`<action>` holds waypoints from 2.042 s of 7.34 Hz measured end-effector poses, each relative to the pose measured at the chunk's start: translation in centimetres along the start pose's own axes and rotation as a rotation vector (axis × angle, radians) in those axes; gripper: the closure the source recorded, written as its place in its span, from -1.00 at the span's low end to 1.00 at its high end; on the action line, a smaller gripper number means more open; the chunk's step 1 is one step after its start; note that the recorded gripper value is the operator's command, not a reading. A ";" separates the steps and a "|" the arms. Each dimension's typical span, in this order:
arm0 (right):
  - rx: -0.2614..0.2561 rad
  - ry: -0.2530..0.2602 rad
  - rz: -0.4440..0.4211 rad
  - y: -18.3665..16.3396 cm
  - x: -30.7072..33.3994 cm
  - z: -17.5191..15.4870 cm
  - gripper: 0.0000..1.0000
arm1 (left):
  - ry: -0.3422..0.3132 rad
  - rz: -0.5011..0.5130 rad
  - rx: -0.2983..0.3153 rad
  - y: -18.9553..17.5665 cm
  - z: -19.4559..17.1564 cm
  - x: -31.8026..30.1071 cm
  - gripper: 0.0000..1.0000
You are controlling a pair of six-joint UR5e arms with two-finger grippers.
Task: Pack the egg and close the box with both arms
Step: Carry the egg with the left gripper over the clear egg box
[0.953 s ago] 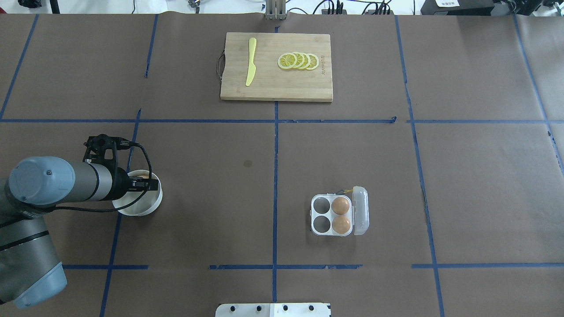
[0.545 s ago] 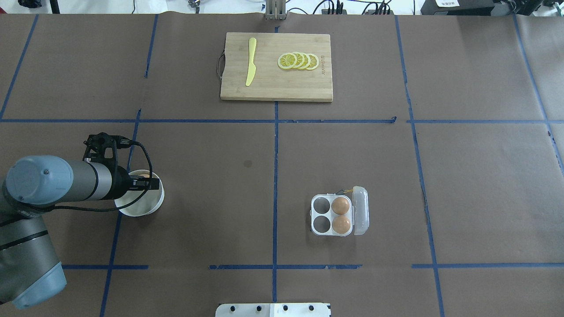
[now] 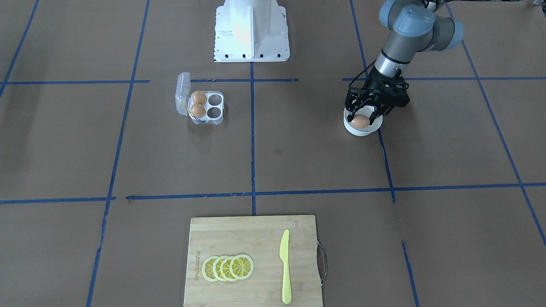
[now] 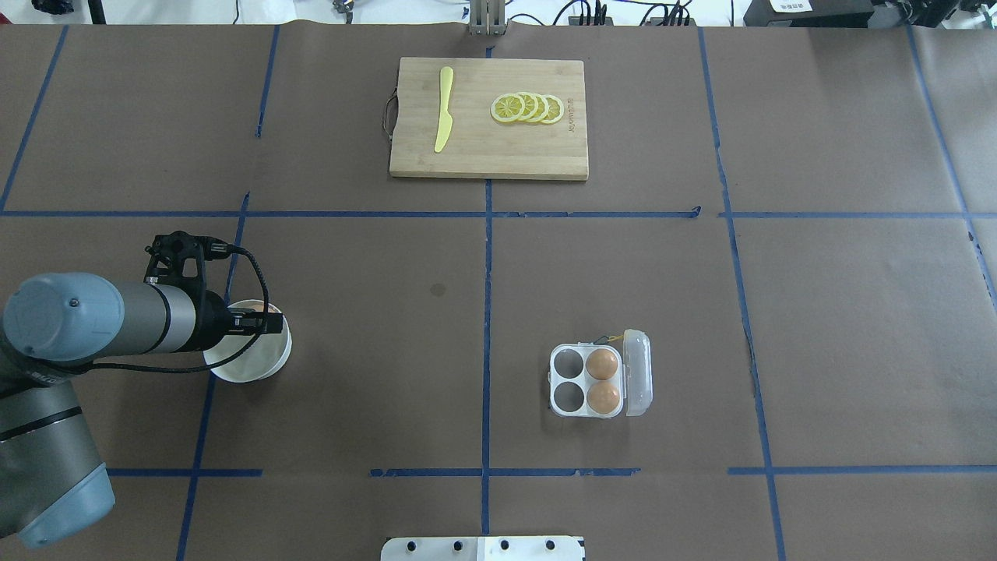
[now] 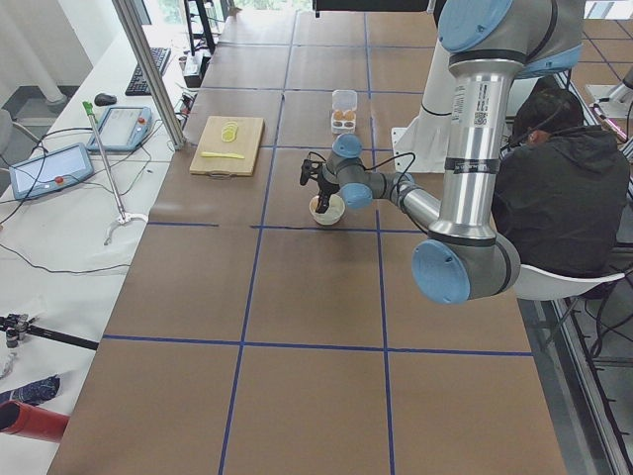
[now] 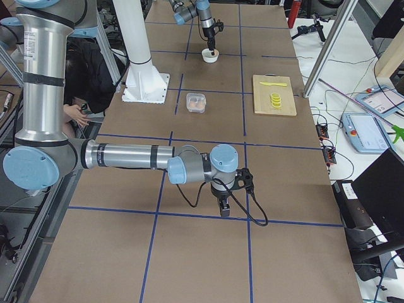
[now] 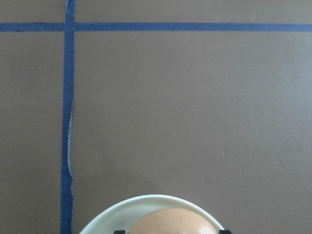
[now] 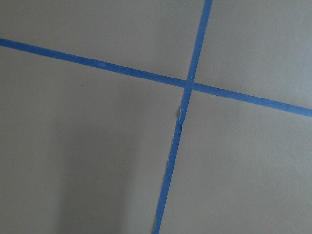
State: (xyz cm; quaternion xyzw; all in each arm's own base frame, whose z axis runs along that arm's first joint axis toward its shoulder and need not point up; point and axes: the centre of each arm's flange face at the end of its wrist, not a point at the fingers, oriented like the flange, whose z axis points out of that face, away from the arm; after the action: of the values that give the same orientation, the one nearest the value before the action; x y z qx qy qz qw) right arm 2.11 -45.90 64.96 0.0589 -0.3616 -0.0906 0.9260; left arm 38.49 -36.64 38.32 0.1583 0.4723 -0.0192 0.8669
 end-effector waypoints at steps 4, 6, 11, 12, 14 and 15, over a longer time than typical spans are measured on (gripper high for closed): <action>-0.001 -0.001 0.000 0.0 0.0 0.0 -1.00 | 0.194 0.019 0.061 -0.8 -3.4 4.3 0.31; 0.000 0.000 0.000 0.0 0.0 0.0 -1.00 | 0.364 -0.021 0.101 -2.1 -2.5 8.5 0.28; 0.001 0.002 0.000 0.0 0.0 -0.1 -1.00 | 0.707 -0.177 0.022 3.4 2.7 22.4 0.22; 0.002 0.003 0.000 -0.1 0.0 -0.1 -1.00 | 0.727 -0.199 0.040 4.2 4.0 25.3 0.22; 0.002 0.003 0.000 -0.1 0.0 -0.1 -1.00 | 0.727 -0.218 0.055 5.1 6.3 29.5 0.22; 0.002 0.003 0.000 0.0 0.1 -0.1 -1.00 | 0.718 -0.219 0.050 5.6 7.3 30.5 0.22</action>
State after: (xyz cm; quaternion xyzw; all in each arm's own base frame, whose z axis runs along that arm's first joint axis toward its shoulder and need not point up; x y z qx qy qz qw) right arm 2.20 -45.95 64.93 0.0597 -0.3601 -0.0901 0.9266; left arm 62.29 -29.89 18.26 0.1246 0.7597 -0.0667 0.6347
